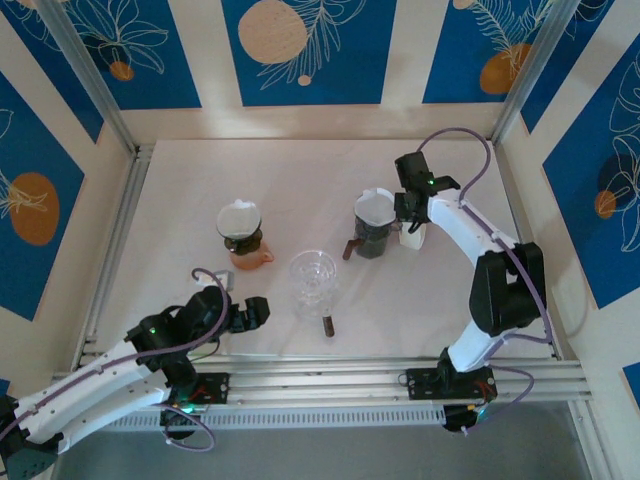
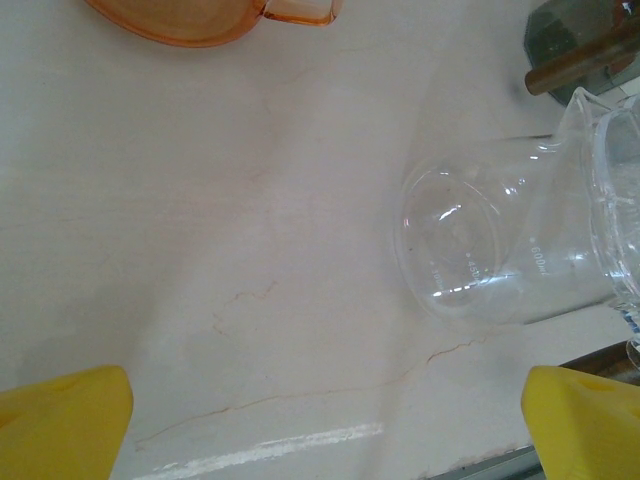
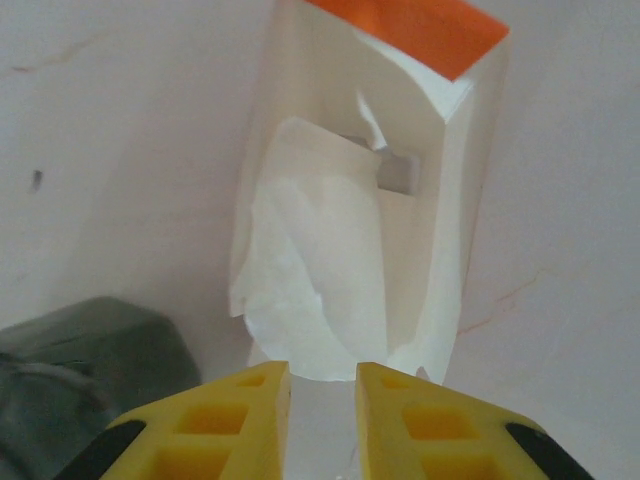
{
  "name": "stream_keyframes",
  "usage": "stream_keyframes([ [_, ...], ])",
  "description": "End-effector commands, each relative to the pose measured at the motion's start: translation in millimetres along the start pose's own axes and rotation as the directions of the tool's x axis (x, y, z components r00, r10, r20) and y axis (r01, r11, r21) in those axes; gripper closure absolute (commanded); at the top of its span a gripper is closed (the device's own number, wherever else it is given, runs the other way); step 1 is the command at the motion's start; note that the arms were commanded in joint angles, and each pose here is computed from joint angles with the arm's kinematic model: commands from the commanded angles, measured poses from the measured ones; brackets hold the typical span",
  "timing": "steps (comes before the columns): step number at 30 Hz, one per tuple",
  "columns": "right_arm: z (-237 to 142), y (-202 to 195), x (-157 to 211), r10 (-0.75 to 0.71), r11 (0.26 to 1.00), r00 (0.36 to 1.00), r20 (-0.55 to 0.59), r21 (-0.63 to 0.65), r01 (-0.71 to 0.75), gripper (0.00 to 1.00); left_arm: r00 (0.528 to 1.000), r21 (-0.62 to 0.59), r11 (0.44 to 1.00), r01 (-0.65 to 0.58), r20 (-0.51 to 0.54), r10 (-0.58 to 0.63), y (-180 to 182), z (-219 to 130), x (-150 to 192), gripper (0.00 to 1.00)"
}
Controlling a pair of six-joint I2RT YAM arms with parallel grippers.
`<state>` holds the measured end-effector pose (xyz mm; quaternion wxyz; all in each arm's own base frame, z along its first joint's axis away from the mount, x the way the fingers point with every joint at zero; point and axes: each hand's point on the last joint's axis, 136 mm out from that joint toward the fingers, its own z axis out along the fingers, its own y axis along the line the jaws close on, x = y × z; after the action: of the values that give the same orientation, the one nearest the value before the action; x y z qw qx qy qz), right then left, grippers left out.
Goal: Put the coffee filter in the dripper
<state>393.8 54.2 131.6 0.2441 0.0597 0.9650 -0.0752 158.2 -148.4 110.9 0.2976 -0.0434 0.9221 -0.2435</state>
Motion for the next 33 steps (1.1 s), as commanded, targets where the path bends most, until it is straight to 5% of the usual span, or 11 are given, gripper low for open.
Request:
stream_keyframes([
  [1, 1.6, -8.3, -3.1, -0.014, 0.998, 1.0, -0.009, 0.056, 0.015, 0.75, 1.0, 0.004, 1.0, 0.01, -0.002, -0.01, 2.2, 0.6, 1.8, 0.0],
  [33, -21.2, -7.3, -19.7, 0.1, 0.992, 0.993, 0.066, -0.088, -0.094, 0.69, 1.0, 0.005, 1.0, 0.014, -0.005, -0.014, 2.1, 2.1, 2.6, 0.0],
])
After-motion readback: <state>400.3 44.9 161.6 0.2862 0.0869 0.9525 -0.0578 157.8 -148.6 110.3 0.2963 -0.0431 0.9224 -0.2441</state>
